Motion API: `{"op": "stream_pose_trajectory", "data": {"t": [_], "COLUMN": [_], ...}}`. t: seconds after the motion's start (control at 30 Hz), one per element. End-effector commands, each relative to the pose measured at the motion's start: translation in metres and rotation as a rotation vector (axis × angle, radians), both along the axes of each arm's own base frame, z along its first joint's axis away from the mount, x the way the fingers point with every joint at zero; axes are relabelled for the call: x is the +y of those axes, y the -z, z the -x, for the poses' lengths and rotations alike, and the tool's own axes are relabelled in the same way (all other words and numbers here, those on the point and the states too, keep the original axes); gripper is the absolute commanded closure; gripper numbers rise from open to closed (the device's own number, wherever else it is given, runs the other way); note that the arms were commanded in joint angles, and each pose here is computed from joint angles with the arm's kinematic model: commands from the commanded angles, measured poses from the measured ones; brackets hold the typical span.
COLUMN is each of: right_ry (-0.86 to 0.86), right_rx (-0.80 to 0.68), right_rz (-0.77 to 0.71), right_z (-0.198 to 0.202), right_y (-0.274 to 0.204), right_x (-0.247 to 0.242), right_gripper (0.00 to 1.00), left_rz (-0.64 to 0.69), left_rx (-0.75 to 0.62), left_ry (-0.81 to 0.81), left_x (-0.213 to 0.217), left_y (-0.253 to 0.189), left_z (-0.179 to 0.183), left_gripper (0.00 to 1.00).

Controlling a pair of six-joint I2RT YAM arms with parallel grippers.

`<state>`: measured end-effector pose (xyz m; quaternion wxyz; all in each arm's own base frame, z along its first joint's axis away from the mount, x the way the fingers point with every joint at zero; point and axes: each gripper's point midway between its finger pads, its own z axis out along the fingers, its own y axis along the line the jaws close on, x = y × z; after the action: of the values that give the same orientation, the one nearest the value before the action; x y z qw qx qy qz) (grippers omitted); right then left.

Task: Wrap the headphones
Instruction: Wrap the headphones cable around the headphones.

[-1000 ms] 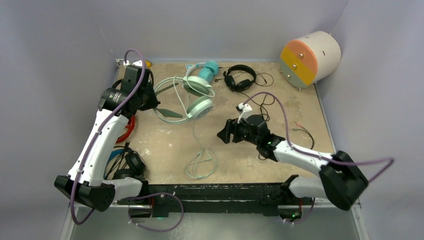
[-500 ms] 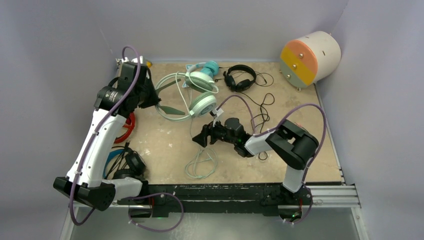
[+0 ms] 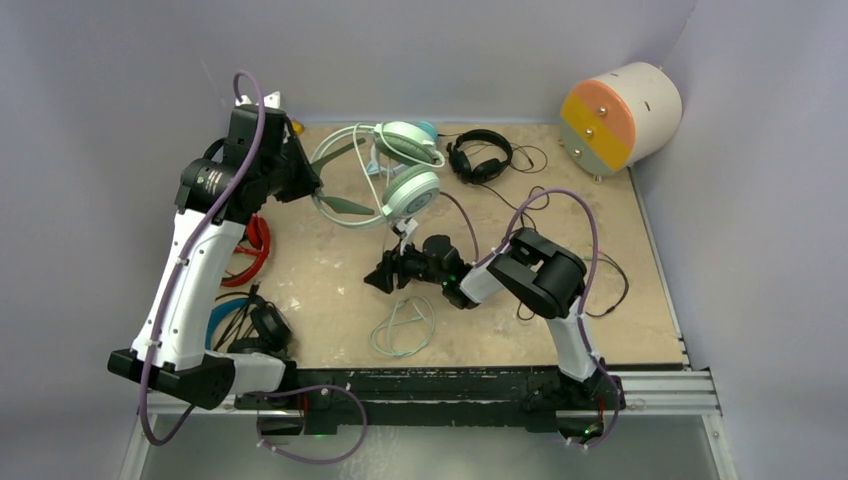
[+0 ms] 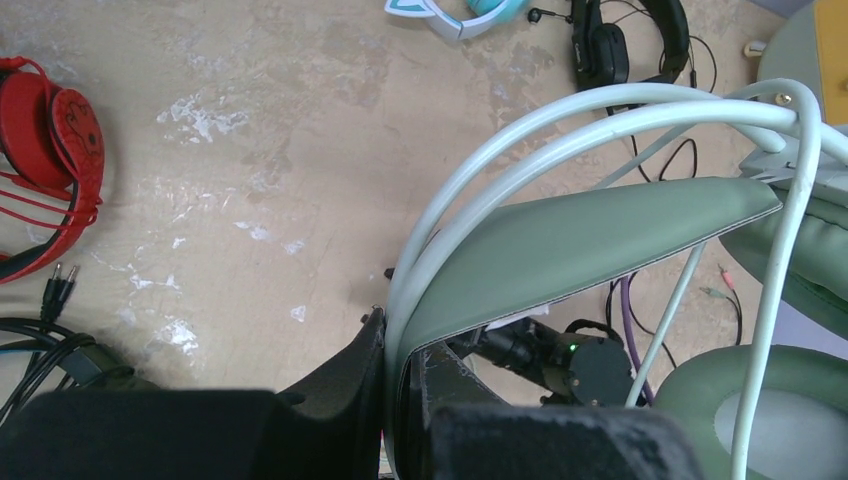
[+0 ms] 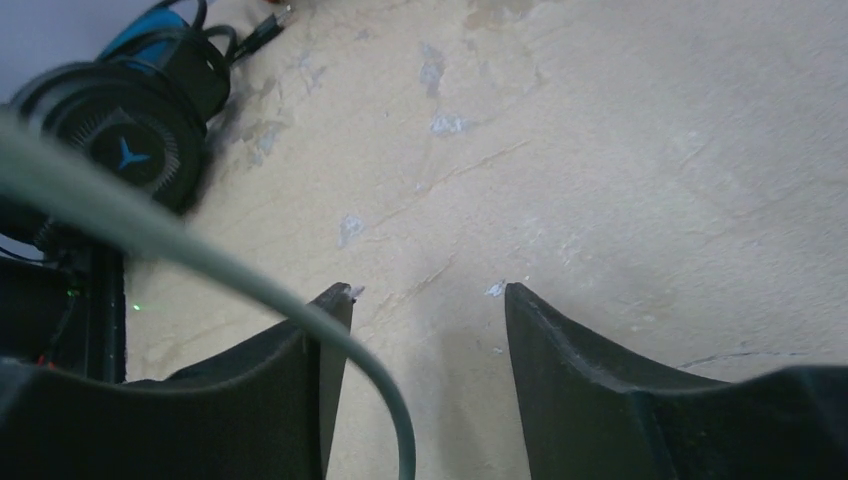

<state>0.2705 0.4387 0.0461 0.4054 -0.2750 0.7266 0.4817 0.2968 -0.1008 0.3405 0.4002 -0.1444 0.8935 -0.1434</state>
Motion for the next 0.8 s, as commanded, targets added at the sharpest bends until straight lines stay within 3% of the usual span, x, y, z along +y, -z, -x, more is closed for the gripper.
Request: {"op": "stream_pose_trajectory", "data": {"t": [0.0, 0.13, 0.17, 0.4, 0.6, 0.77], "right_ry": [-0.018, -0.055, -0.074, -0.268, -0.395, -0.44], "right_rx": [-0.057, -0.103, -0.117, -0.131, -0.13, -0.136], "right_rz": [-0.06, -0.148, -0.172, -0.254, -0.281, -0.237], "right_z": [0.003, 0.027, 0.036, 0.098, 0.147, 0.169], "right_y": [-0.02, -0.051, -0.059, -0.094, -0.119, -0.144], "right_x": [0.009, -0.007, -0.012, -0.04, -0.05, -0.056], "right_gripper": [0.47, 0.96, 1.0, 1.0, 1.0, 1.0], "left_rz": [0.091, 0.088, 0.087, 0.069, 0.066, -0.034], "left_rx": [-0.111, -0.125, -0.123, -0.151, -0.116, -0.104], "left_ry": [-0.006, -0.011, -0.012, -0.069, -0.128, -0.261], "left_x": [-0.009, -0.01, -0.011, 0.002, 0.019, 0.051], "left_y": [-0.042, -0.051, -0.052, -0.063, -0.045, -0.023], "left_z": [-0.011, -0.024, -0.028, -0.065, -0.104, -0.123], "left_gripper": [1.0, 1.0, 1.0, 1.0, 1.0, 1.0]}}
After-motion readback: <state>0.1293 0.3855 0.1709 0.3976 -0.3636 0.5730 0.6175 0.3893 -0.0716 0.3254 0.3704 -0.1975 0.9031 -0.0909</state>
